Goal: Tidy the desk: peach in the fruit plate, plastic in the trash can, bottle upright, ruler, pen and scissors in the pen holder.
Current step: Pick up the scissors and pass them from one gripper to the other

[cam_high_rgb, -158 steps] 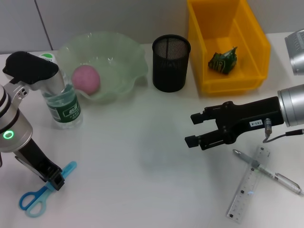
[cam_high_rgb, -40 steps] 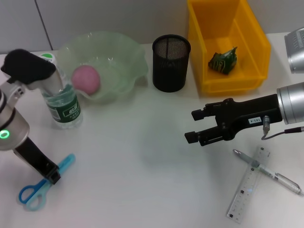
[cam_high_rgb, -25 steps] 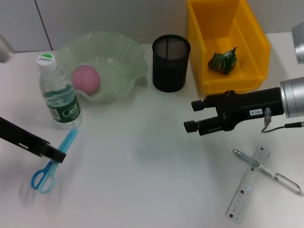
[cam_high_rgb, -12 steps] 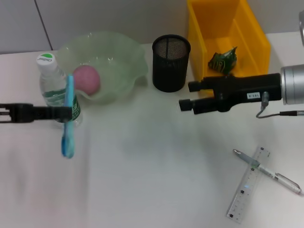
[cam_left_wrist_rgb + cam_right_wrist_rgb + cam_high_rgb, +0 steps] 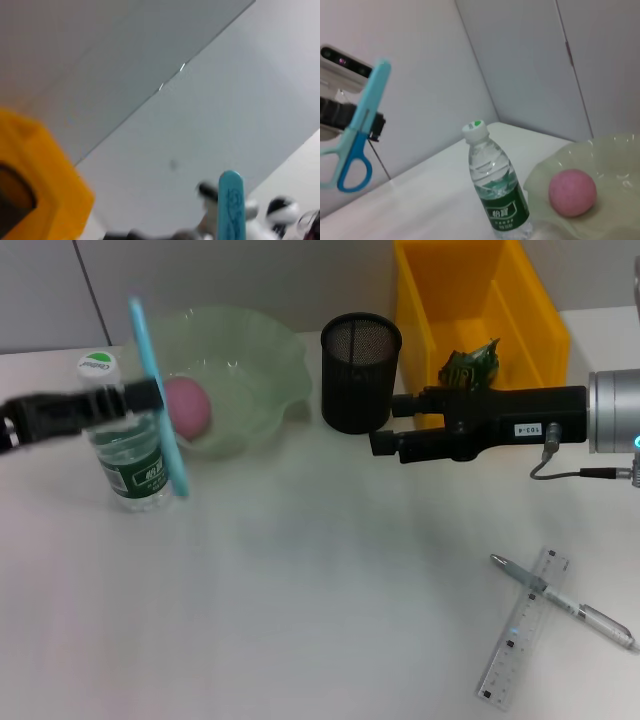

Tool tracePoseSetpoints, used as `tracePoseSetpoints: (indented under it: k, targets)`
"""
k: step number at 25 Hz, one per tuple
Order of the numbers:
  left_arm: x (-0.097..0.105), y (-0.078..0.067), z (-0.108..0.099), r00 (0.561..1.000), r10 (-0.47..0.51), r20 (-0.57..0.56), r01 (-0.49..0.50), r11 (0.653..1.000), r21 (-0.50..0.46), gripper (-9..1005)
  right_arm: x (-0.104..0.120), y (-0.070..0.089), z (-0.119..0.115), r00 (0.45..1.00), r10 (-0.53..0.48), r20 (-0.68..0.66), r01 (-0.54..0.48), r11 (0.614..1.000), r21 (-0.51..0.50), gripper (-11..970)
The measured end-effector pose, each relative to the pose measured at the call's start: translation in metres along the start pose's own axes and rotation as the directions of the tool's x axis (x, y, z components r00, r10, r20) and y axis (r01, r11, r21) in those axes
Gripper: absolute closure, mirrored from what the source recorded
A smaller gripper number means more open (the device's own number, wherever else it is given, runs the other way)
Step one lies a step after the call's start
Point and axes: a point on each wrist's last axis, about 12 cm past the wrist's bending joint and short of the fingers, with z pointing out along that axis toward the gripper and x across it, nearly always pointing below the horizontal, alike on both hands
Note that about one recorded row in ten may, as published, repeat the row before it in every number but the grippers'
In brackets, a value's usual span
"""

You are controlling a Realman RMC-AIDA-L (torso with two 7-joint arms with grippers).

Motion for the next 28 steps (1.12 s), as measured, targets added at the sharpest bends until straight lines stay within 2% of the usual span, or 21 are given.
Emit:
tracePoseSetpoints:
  k: [1,4,5,6,10,14,15,19,25,28]
  targets:
    - [0.002,0.000,0.001,0.999,0.005,0.049,-0.007,1.000,0.029,766,0.000,0.001,-0.001,1.000,0.003,0.020,-0.003,1.000,0.001,136]
    - [0.002,0.000,0.001,0.999,0.005,0.049,-0.007,1.000,0.029,766,0.003,0.002,-0.002,0.997,0.004,0.076,-0.004,1.000,0.004,138]
    - [0.007,0.000,0.003,0.983,0.006,0.186,-0.025,0.995,0.098,766,0.003,0.002,-0.002,0.997,0.004,0.076,-0.004,1.000,0.004,138]
    - [0.010,0.000,0.003,0.969,0.000,0.249,-0.032,0.992,0.122,766,0.004,0.002,-0.003,0.995,0.002,0.098,-0.003,1.000,0.005,138]
    - [0.015,0.000,0.007,0.941,-0.011,0.337,-0.044,0.987,0.154,766,0.011,0.005,-0.003,0.981,-0.018,0.194,0.016,1.000,0.013,140]
    - [0.033,0.002,0.032,0.896,-0.023,0.443,-0.068,0.979,0.190,767,0.024,0.010,0.001,0.961,-0.055,0.269,0.049,0.998,0.031,141]
    - [0.033,0.002,0.032,0.896,-0.023,0.443,-0.068,0.979,0.190,767,0.028,0.011,0.003,0.957,-0.070,0.281,0.061,0.997,0.043,141]
    - [0.051,0.012,0.056,0.871,-0.099,0.481,0.000,0.979,0.203,766,0.048,0.016,0.006,0.943,-0.113,0.313,0.088,0.992,0.092,143]
    - [0.057,0.016,0.066,0.861,-0.128,0.492,0.037,0.981,0.191,767,0.063,0.020,0.006,0.917,-0.143,0.374,0.091,0.984,0.152,145]
    - [0.067,0.020,0.073,0.842,-0.157,0.516,0.075,0.981,0.176,767,0.070,0.023,0.007,0.908,-0.152,0.391,0.091,0.981,0.170,146]
